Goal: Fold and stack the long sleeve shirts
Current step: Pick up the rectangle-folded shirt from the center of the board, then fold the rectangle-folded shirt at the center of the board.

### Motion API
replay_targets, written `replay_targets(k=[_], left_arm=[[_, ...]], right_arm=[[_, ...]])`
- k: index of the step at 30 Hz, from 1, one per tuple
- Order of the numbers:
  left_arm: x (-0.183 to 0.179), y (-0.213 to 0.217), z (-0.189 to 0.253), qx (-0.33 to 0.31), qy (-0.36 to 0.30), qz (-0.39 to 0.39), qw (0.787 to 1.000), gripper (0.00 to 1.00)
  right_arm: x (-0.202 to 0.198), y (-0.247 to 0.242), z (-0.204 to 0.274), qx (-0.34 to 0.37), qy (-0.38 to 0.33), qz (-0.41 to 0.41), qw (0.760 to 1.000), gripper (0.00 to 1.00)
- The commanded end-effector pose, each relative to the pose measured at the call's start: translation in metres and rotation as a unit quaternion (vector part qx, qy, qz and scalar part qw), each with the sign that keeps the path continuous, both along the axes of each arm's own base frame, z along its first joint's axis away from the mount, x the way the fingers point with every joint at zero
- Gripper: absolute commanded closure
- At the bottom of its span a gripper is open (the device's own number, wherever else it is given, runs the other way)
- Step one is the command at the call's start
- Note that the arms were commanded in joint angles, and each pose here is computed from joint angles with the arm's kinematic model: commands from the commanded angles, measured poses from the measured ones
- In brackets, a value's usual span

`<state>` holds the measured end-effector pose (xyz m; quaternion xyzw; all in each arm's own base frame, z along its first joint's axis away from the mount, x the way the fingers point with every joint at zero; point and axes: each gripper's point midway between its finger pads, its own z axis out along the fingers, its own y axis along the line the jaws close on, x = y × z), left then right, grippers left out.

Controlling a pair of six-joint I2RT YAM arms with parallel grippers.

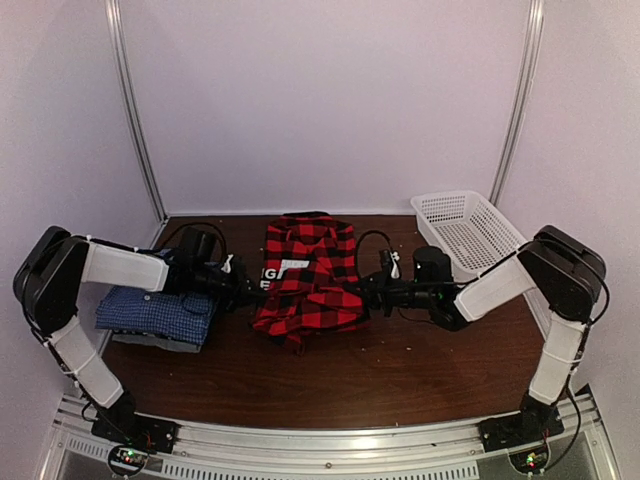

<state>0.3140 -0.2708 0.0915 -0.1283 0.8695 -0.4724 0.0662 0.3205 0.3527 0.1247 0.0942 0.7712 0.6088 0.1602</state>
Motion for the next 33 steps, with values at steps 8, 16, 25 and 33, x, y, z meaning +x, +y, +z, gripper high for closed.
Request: replay_targets(k=[8, 16, 25, 33], left_arm=[[0.071, 0.000, -0.050, 0.041, 0.002, 0.031, 0.999, 1.00], [0.045, -0.006, -0.083, 0.083, 0.026, 0.012, 0.996, 1.00], [-0.022, -0.024, -0.087, 0.093, 0.041, -0.021, 0.995, 1.00], [-0.040, -0.012, -0.057, 0.108, 0.009, -0.022, 0.994, 1.00]], right_arm=[[0.068, -0.007, -0.061, -0.053, 0.013, -0.042, 0.998, 1.00], [0.053, -0.018, -0.102, -0.146, 0.018, -0.033, 0.989, 1.00], [-0.011, -0.045, -0.115, -0.195, 0.028, -0.005, 0.980, 1.00], [-0.032, -0.056, -0.081, -0.189, 0.001, -0.005, 0.982, 1.00]])
